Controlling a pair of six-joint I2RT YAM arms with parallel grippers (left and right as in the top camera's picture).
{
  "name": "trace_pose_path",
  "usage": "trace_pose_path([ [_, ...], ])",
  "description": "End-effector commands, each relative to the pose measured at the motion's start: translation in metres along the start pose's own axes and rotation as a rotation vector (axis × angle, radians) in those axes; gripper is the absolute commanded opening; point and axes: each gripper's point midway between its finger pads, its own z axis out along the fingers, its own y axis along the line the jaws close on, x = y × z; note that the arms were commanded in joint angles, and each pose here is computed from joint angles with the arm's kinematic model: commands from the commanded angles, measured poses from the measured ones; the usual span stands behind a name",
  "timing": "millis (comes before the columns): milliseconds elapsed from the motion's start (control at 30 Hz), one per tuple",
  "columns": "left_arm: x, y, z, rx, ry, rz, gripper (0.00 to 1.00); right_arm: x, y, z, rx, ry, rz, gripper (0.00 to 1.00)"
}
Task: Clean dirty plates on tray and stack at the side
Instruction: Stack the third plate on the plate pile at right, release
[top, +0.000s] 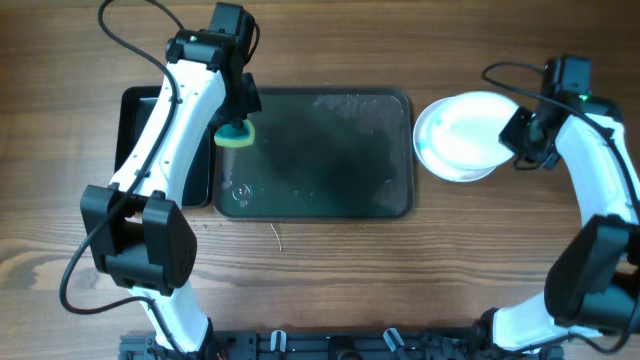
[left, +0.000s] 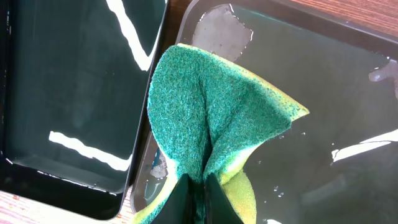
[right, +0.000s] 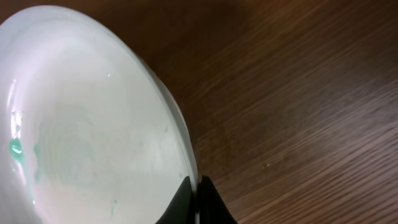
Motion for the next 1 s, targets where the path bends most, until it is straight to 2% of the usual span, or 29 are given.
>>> trace_pose_path([
  [0,-0.004,-0.001,-0.008,0.020,-0.021,0.011,0.04,0.009,0.016,0.016,-0.065,0.048,-0.085,0.15],
  [133,-0.005,0.001,-0.008,0.017,-0.020,0.092,0.04,0.011,0.022,0.015,-0.086,0.050,-0.097,0.39],
  [167,-0.005,0.003,-0.008,0.015,-0.019,0.111,0.04,0.011,0.028,0.013,-0.122,0.059,-0.122,0.42],
  [233,-0.006,0.010,-0.007,0.009,-0.013,0.134,0.04,0.011,0.032,0.006,-0.141,0.073,-0.128,0.60],
  [467,-0.013,0.055,0.000,-0.038,0.031,0.205,0.04,0.005,0.041,-0.039,-0.178,0.058,-0.178,0.63],
  [733,-0.034,0.114,0.017,-0.043,0.024,0.033,0.04,0.029,0.056,-0.046,-0.182,0.104,-0.267,0.64],
  [867,-0.041,0.131,0.045,-0.042,-0.004,-0.022,0.04,0.036,0.070,-0.048,-0.193,0.102,-0.310,0.63],
  [967,-0.034,0.136,0.071,-0.046,0.016,-0.024,0.04,0.039,0.077,-0.049,-0.200,0.098,-0.331,0.63],
])
